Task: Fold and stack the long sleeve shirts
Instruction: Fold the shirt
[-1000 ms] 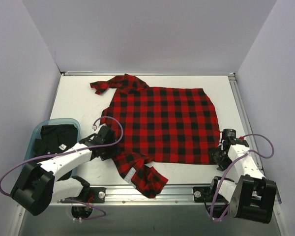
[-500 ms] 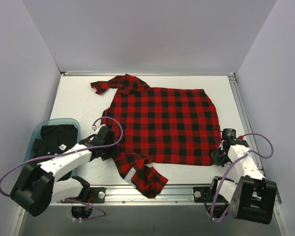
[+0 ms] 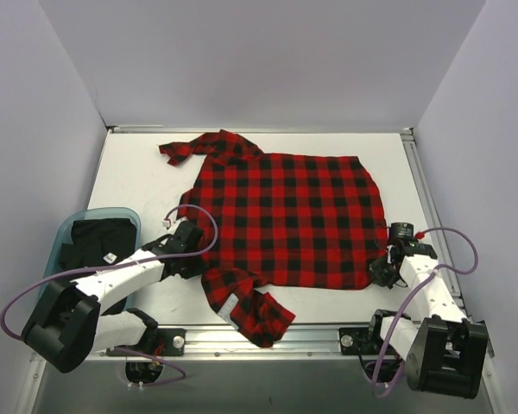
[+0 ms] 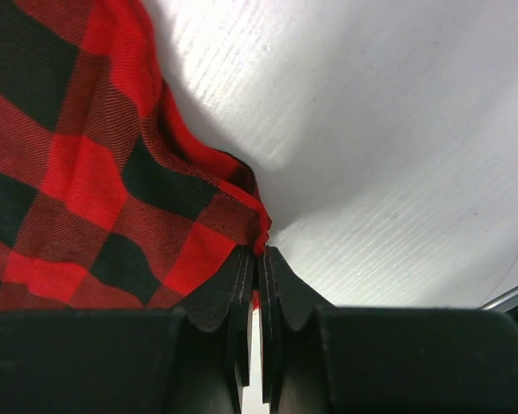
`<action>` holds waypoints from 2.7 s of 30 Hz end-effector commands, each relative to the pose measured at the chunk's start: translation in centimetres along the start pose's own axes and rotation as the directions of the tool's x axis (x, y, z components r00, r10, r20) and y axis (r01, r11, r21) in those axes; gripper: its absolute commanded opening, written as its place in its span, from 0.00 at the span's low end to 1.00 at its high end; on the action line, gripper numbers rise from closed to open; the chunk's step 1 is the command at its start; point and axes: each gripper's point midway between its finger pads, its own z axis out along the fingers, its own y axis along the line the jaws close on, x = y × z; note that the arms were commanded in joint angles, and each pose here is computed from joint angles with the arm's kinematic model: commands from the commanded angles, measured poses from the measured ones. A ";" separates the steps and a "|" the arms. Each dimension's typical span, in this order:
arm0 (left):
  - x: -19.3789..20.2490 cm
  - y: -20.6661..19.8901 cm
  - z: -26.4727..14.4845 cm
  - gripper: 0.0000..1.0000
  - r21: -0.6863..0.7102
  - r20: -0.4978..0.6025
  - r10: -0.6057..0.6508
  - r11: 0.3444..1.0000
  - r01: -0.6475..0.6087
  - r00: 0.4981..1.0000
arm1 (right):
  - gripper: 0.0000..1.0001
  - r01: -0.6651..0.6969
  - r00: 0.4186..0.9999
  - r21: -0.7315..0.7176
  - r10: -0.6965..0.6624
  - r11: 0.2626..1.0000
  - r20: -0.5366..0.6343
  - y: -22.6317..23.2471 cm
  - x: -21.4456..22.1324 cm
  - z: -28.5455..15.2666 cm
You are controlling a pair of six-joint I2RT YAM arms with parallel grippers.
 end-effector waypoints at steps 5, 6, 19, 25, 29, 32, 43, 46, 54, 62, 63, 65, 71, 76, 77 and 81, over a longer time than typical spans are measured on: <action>0.9 2.2 -2.1 0.00 -0.088 -0.033 0.050 0.995 -0.053 0.998 | 0.00 0.056 0.997 -0.049 -0.053 0.997 0.059 0.9 -1.4 -2.4; 0.6 2.4 -2.5 0.00 -0.096 -0.018 0.052 0.994 -0.054 0.998 | 0.00 0.061 0.996 -0.055 -0.057 0.997 0.069 1.0 -1.6 -2.7; -3.9 0.6 -5.6 0.00 -0.097 0.055 0.093 0.991 -0.087 0.994 | 0.00 0.121 0.982 -0.152 -0.096 0.981 0.162 4.8 -5.8 -7.9; -6.9 -0.9 -5.0 0.03 -0.107 0.059 0.122 0.988 -0.115 0.991 | 0.00 0.163 0.981 -0.116 -0.149 0.980 0.125 6.5 -7.2 -7.0; -8.0 -1.9 -4.3 0.07 -0.096 0.041 0.134 0.987 -0.129 0.990 | 0.00 0.181 0.980 -0.093 -0.172 0.979 0.101 7.3 -7.8 -6.0; -8.6 -2.2 -3.6 0.08 -0.102 0.026 0.144 0.985 -0.140 0.989 | 0.02 0.189 0.981 -0.103 -0.183 0.977 0.061 8.3 -7.7 -5.4; -10.1 -3.2 -0.7 0.12 -0.122 -0.016 0.155 0.980 -0.155 0.988 | 0.07 0.204 0.979 -0.043 -0.204 0.978 0.010 10.4 -9.4 -2.7; -10.4 -3.4 0.1 0.18 -0.125 -0.020 0.151 0.980 -0.152 0.988 | 0.13 0.211 0.977 -0.031 -0.211 0.977 -0.006 10.8 -9.7 -1.8; -11.7 -3.5 0.5 0.36 -0.123 0.003 0.136 0.983 -0.134 0.991 | 0.41 0.226 0.973 0.044 -0.228 0.973 0.033 10.9 -11.8 -0.9; -14.1 -5.6 -2.5 0.89 -0.027 0.091 0.146 0.989 -0.144 0.985 | 0.64 0.339 0.934 -0.017 -0.334 0.941 0.128 11.9 -11.7 -4.1; -14.7 -6.1 -3.8 0.97 -0.004 0.126 0.146 0.989 -0.147 0.981 | 0.67 0.400 0.907 -0.050 -0.387 0.915 0.163 12.7 -11.0 -5.4; -15.3 -6.0 -4.9 0.97 0.000 0.165 0.165 0.986 -0.167 0.972 | 0.75 0.482 0.866 -0.088 -0.460 0.871 0.195 13.6 -9.4 -6.7; -16.2 -3.6 -8.6 0.98 -0.054 0.305 0.251 0.968 -0.246 0.919 | 0.82 0.836 0.544 -0.269 -0.784 0.477 0.300 16.4 2.0 -10.5; -14.9 -0.9 -9.5 0.98 -0.094 0.348 0.307 0.952 -0.293 0.886 | 0.80 0.933 0.181 -0.355 -0.931 0.060 0.318 14.8 11.8 -11.6; -13.9 0.1 -8.8 0.97 -0.107 0.331 0.313 0.950 -0.294 0.890 | 0.80 0.922 0.124 -0.386 -0.941 -0.008 0.315 14.3 13.7 -11.8; -12.5 1.4 -8.4 0.97 -0.085 0.360 0.295 0.955 -0.283 0.885 | 0.79 0.878 -0.077 -0.434 -0.956 -0.201 0.285 11.9 18.9 -11.5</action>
